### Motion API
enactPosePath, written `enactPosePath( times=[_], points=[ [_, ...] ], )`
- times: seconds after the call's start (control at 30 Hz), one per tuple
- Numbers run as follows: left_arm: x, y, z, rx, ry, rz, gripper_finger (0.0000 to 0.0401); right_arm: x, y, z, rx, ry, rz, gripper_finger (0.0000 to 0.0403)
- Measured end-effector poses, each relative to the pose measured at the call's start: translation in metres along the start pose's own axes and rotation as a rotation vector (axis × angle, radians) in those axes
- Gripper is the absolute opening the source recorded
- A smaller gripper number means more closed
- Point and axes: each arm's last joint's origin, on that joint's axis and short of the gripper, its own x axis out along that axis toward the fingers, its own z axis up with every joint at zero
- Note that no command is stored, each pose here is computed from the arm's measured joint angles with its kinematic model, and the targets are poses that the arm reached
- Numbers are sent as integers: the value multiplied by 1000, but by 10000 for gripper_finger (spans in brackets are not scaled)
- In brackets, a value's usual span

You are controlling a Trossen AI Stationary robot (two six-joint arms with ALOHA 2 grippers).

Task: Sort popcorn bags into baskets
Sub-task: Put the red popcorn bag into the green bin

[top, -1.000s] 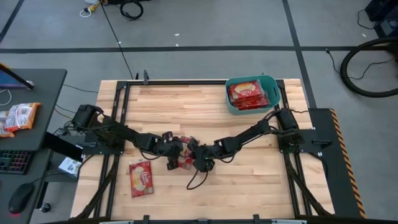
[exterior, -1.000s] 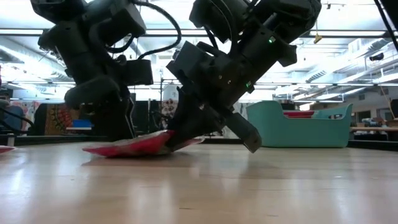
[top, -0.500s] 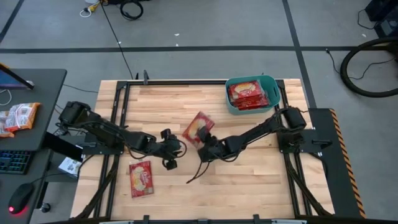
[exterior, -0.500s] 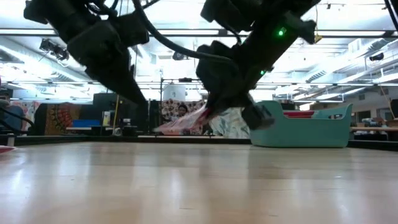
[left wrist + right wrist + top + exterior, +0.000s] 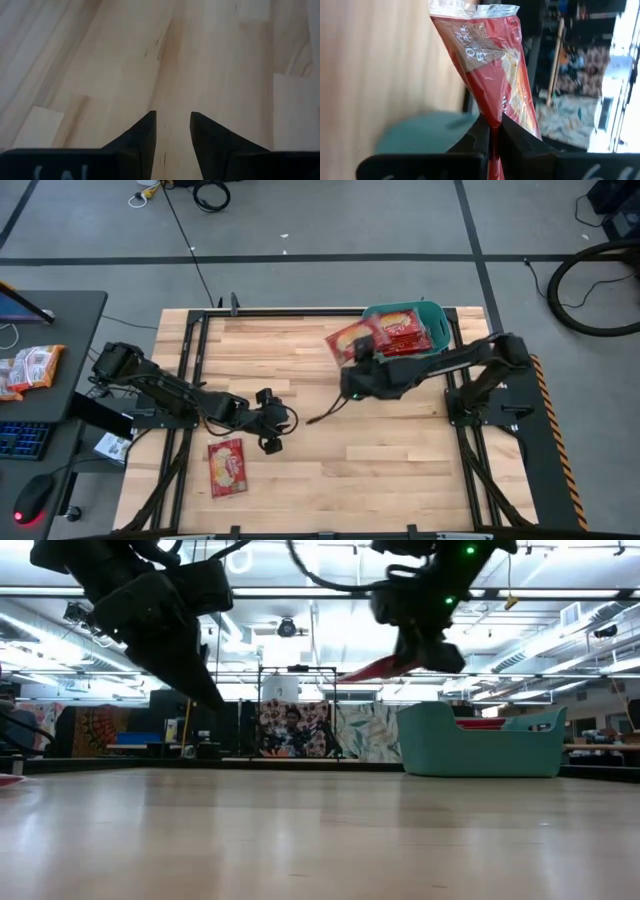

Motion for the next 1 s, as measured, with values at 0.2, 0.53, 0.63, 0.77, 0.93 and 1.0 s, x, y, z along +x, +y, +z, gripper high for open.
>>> enactPosePath(
  times=[0.2,0.53,0.63,0.77,0.93,1.0],
  points=[
    [-1,-2,-3,4,21,-9,126,3,-16,-46,68,52,-11,24],
    [-1,-4,-4,-27,62,-95,126,34,-14,-111,70,46,44,33],
    [-1,-4,-4,-50,65,-97,126,46,-18,-125,115,34,68,34],
    [-2,-6,-4,-49,68,-108,126,61,-25,-138,132,25,113,35],
    [-2,-7,-5,-114,101,-161,126,74,-31,-150,161,58,131,50],
    [-2,-9,-5,-149,122,-192,126,77,-30,-154,177,77,150,66]
  ],
)
